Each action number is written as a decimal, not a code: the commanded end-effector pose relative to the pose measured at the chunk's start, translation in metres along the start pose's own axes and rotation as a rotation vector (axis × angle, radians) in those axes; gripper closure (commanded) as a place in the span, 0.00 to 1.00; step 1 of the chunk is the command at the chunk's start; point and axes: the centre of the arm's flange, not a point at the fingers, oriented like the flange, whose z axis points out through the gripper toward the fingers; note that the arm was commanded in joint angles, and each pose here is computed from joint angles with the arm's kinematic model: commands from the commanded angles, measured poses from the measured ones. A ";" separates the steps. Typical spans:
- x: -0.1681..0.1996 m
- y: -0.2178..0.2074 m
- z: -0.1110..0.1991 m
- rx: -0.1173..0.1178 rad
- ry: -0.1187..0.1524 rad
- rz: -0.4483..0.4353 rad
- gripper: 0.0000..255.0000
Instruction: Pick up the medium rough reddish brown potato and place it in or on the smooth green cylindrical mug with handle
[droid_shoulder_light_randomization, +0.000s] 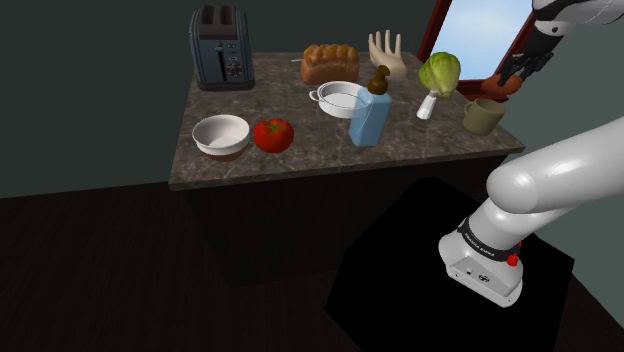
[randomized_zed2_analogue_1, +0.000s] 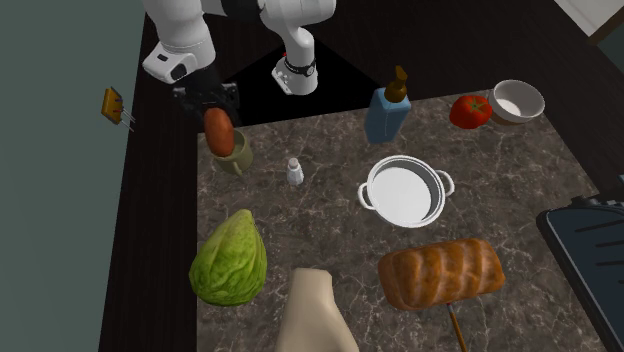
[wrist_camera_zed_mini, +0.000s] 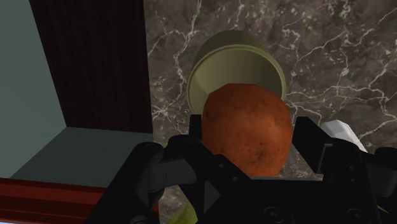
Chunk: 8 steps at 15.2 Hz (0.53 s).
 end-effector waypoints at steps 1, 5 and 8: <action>-0.003 -0.001 0.011 0.000 0.001 0.000 1.00; -0.005 -0.002 0.032 0.000 0.001 0.000 1.00; -0.007 -0.003 0.045 0.000 0.001 0.000 1.00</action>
